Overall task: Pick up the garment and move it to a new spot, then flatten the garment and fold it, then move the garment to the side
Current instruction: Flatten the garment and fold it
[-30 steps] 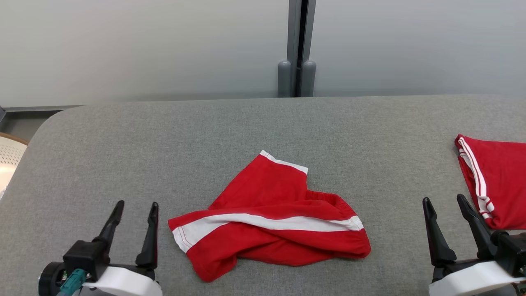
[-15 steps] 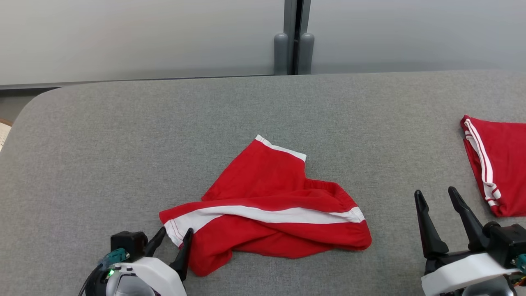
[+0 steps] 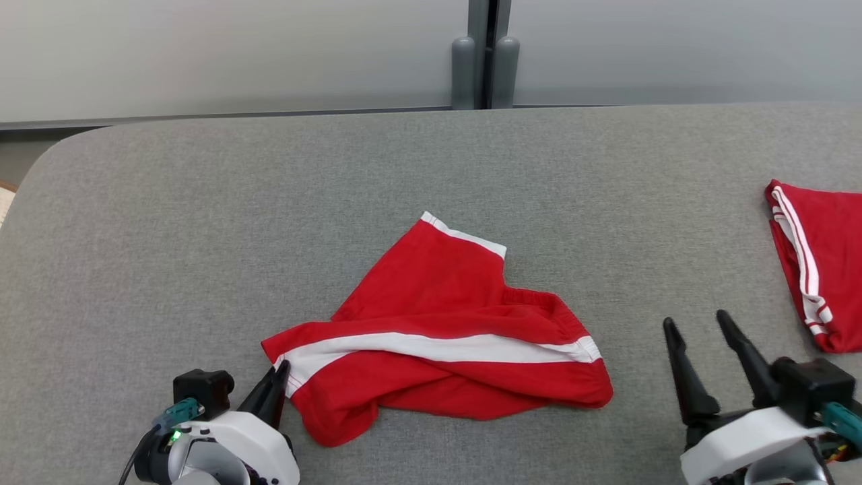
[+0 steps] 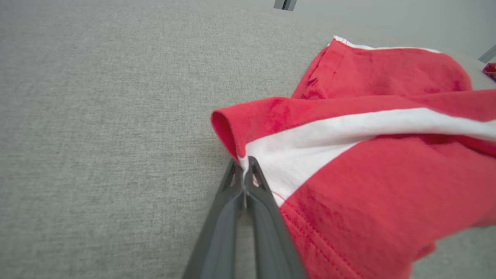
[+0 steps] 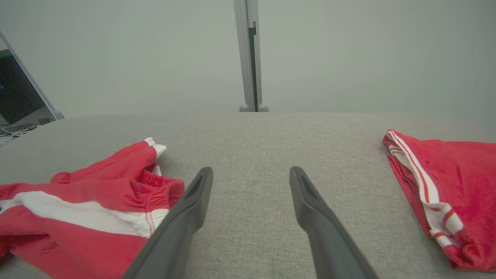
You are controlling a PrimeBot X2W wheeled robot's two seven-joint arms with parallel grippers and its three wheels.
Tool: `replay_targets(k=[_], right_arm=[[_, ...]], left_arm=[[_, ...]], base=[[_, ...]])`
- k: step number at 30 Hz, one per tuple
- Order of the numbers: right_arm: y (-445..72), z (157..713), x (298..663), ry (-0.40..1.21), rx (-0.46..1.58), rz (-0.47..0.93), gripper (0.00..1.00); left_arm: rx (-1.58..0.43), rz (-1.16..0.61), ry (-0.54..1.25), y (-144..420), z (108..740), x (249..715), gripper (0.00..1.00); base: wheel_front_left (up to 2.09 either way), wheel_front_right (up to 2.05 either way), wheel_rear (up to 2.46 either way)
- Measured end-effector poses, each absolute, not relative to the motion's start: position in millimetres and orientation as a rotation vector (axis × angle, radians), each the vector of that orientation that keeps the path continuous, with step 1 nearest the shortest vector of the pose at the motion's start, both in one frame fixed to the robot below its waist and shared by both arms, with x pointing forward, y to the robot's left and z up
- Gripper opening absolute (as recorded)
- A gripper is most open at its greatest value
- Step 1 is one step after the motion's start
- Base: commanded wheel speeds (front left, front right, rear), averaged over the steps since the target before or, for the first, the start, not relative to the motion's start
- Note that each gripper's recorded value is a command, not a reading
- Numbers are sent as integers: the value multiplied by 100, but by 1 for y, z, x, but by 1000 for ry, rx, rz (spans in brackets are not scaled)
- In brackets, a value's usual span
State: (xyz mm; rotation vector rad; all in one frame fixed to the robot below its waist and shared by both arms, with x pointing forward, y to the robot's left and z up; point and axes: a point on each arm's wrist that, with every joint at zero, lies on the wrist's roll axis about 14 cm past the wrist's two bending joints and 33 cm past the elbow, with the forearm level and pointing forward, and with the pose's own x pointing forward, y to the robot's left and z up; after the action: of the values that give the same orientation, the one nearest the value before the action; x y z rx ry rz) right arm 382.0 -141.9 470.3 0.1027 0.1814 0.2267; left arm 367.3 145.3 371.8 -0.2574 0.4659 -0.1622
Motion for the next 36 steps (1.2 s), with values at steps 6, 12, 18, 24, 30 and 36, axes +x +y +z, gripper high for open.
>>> replay_targets(k=[6,12,18,24,30,36], right_arm=[[-97,431,380,357,94,403,100],[-65,409,375,463,108,520,100],[-51,394,368,543,112,585,23],[-50,393,366,571,133,604,0],[-61,420,385,440,164,565,0],[-85,473,410,208,149,496,0]], left_arm=[[-243,-153,451,150,374,372,0],[-246,-144,445,152,372,374,0],[-249,-137,423,153,374,379,0],[-249,-135,410,155,375,384,0],[-240,-138,326,158,395,395,0],[-165,-204,101,154,463,422,0]], base=[[0,0,0],[0,0,0],[0,0,0],[0,0,0],[0,0,0],[0,0,0]])
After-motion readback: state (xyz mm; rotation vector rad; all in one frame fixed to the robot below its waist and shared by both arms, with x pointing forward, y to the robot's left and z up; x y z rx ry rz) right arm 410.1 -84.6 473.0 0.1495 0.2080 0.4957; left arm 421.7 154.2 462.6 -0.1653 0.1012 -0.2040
